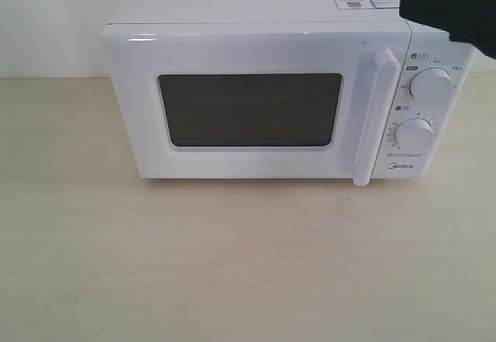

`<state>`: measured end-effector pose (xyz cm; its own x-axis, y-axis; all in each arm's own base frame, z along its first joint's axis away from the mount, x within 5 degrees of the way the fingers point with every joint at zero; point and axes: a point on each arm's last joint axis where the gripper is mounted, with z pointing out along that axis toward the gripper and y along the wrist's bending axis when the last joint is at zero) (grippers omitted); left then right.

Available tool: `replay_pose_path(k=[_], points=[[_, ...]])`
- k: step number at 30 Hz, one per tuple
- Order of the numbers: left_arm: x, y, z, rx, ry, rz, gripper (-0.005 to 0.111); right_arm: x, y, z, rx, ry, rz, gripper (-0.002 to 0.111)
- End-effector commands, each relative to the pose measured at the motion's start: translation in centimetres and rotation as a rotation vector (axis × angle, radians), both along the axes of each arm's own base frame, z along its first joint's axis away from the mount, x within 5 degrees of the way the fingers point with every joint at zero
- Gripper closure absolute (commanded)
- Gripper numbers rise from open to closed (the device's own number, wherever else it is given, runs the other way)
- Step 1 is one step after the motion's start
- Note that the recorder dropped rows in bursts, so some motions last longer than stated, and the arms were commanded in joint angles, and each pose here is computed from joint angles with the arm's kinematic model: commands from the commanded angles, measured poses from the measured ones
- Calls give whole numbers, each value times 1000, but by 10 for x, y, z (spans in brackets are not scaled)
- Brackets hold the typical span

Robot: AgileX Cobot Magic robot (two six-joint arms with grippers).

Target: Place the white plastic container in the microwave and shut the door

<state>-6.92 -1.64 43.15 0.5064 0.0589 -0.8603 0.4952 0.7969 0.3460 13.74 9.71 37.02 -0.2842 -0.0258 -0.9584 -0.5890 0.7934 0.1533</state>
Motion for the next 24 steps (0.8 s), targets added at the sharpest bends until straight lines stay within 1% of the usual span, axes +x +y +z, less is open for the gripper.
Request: replay_pose_path(k=[1, 3, 7, 10, 13, 15, 19, 21, 22, 24], points=[[5, 7, -17, 24, -14, 184, 102, 0, -2, 2, 3, -8, -8, 108], [18, 8, -29, 21, 22, 260, 102, 0, -2, 2, 3, -8, -8, 108], [51, 6, -60, -1, 109, 358, 102, 0, -2, 2, 3, -8, -8, 108], [79, 5, -93, -32, 166, 408, 102, 0, -2, 2, 3, -8, -8, 108], [102, 5, -136, -21, 246, 450, 102, 0, -2, 2, 3, -8, -8, 108], [112, 6, -160, -44, 296, 472, 102, 0, -2, 2, 3, -8, -8, 108], [122, 11, -197, -157, 330, 517, 102, 0, -2, 2, 3, -8, -8, 108], [124, 12, -210, -192, 345, 529, 102, 0, -2, 2, 3, -8, -8, 108], [125, 13, -214, -192, 352, 536, 102, 0, -2, 2, 3, -8, -8, 108], [125, 14, -213, -200, 336, 547, 102, 0, -2, 2, 2, -6, -7, 108]])
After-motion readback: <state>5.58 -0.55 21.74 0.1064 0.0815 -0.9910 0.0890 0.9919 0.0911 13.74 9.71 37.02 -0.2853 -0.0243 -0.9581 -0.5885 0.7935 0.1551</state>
